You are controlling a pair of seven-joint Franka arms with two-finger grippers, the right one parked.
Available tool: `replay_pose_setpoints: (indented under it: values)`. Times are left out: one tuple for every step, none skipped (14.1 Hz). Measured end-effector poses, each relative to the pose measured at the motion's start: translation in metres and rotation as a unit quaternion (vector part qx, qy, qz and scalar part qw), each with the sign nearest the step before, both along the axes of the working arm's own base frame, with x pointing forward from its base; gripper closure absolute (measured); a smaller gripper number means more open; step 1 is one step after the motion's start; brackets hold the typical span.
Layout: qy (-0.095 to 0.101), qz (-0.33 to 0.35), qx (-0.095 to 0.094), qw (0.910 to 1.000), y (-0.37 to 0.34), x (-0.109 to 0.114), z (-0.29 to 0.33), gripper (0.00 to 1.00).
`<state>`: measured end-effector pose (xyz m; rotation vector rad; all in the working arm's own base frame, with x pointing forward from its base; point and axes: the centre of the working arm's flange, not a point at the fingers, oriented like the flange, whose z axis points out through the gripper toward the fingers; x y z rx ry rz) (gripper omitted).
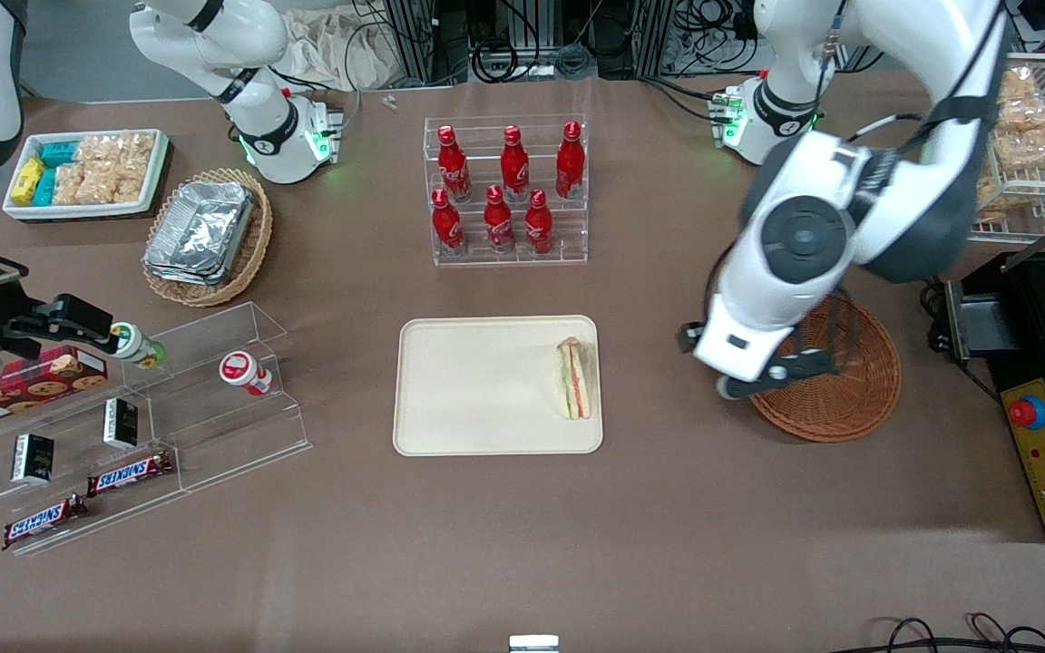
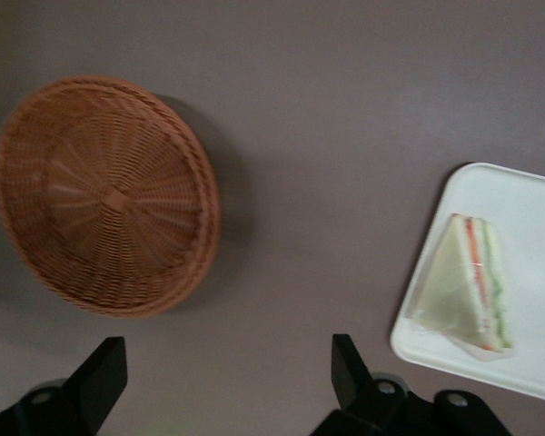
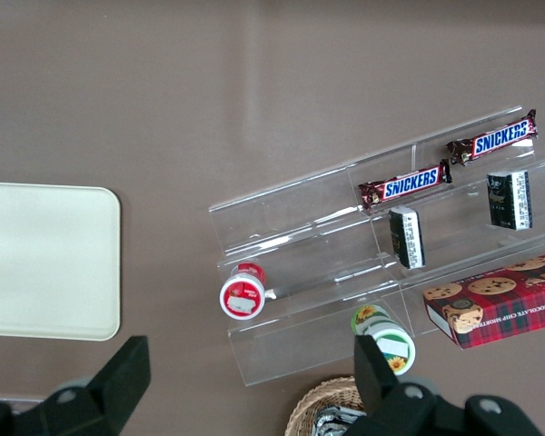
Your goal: Place sandwich from basket to tray
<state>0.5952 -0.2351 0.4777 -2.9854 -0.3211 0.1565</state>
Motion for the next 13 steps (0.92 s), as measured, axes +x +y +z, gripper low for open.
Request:
replay_pose_setpoints:
  values:
    - [0.005, -0.019, 0.0, 0.9998, 0.021, 0.003, 0.009, 0.0]
    - [0.01, -0.04, -0.001, 0.9992, 0.042, 0.005, 0.018, 0.0]
    - [0.013, -0.059, -0.004, 0.9981, 0.063, 0.007, 0.026, 0.0]
    - [0.015, -0.076, -0.006, 0.9969, 0.083, 0.008, 0.035, 0.0]
    - [0.019, -0.096, -0.008, 0.9952, 0.104, 0.009, 0.043, 0.0]
    - [0.021, -0.109, -0.009, 0.9938, 0.118, 0.009, 0.048, 0.0]
    - [0.024, -0.119, -0.011, 0.9925, 0.132, 0.009, 0.052, 0.0]
    - [0.027, -0.129, -0.013, 0.9912, 0.145, 0.009, 0.055, 0.0]
    - [0.029, -0.14, -0.015, 0.9896, 0.156, 0.01, 0.056, 0.0]
    - [0.03, -0.146, -0.016, 0.9887, 0.165, 0.011, 0.057, 0.0]
    - [0.03, -0.145, -0.016, 0.9888, 0.172, 0.011, 0.058, 0.0]
    - [0.029, -0.142, -0.015, 0.9894, 0.179, 0.012, 0.059, 0.0]
    - [0.028, -0.136, -0.014, 0.9902, 0.186, 0.012, 0.061, 0.0]
